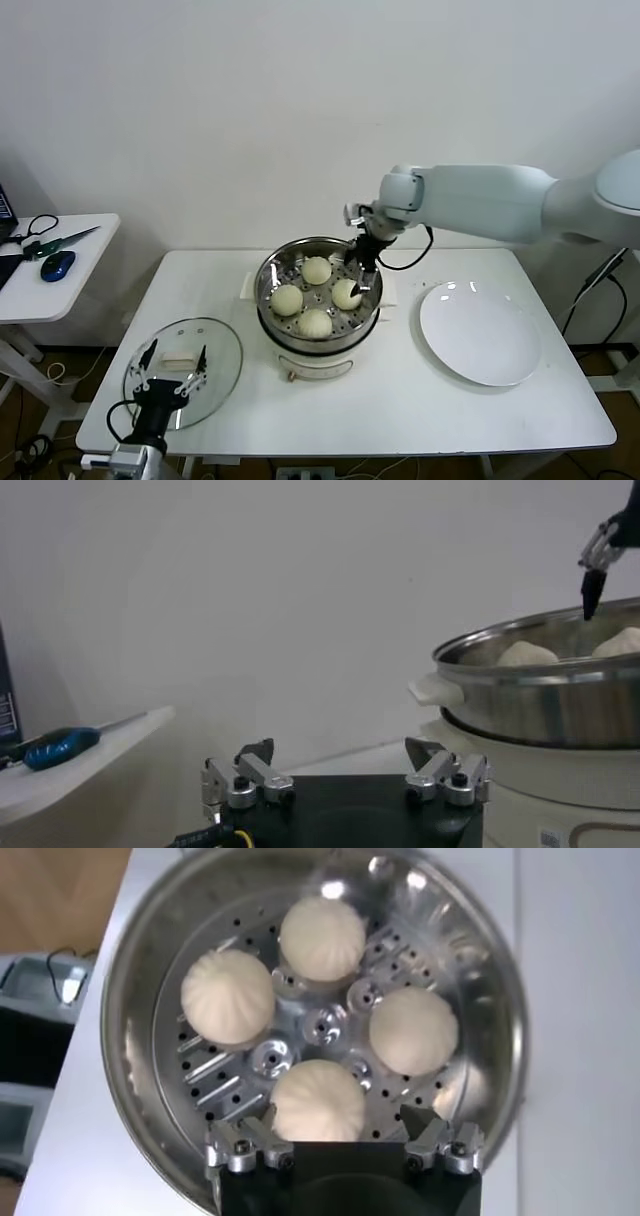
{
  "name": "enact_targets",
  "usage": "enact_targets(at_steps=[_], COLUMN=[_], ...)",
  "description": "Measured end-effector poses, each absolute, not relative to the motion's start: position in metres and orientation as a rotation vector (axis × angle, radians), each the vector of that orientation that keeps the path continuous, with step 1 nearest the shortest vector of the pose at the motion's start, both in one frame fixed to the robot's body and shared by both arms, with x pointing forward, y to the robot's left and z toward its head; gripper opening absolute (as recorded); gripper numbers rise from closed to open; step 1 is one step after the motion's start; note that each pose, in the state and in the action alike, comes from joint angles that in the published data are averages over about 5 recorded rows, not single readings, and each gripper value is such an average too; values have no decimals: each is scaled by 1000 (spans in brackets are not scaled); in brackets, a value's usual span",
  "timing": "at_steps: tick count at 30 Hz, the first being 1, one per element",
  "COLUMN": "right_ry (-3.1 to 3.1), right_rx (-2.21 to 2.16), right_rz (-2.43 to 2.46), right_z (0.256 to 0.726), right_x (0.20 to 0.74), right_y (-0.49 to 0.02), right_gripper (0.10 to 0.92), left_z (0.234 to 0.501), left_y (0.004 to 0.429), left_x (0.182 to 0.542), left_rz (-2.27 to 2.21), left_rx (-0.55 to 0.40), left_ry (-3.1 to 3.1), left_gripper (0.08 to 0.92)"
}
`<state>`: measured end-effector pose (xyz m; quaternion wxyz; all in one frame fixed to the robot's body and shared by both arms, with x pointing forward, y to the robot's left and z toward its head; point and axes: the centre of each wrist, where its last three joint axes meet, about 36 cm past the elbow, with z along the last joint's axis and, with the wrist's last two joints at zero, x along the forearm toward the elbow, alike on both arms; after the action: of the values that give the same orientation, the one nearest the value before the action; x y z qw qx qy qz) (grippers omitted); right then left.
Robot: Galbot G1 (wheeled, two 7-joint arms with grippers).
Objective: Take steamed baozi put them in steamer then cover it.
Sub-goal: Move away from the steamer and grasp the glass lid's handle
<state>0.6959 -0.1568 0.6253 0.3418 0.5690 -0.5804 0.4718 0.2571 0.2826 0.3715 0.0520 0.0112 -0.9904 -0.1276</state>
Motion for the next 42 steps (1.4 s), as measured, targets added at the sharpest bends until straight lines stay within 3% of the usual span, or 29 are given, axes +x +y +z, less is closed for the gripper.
enact_targets(at_steps=[9,29,42], right_ry=[-1877,-2827,-3042], right_rx=[1555,1233,857], right_rz=[1139,562,328], right_z=[616,490,432], right_x=[679,596,519], right_y=[-215,-327,-367], right_gripper=[823,823,823], left_z=[373,387,394], left_y=[287,288,294], left_x=[261,266,254], left_rz=[-426,-665,-1336], left_rx=[56,96,49], left_ry=[-3013,-2971,-2685], left_gripper=[823,823,823])
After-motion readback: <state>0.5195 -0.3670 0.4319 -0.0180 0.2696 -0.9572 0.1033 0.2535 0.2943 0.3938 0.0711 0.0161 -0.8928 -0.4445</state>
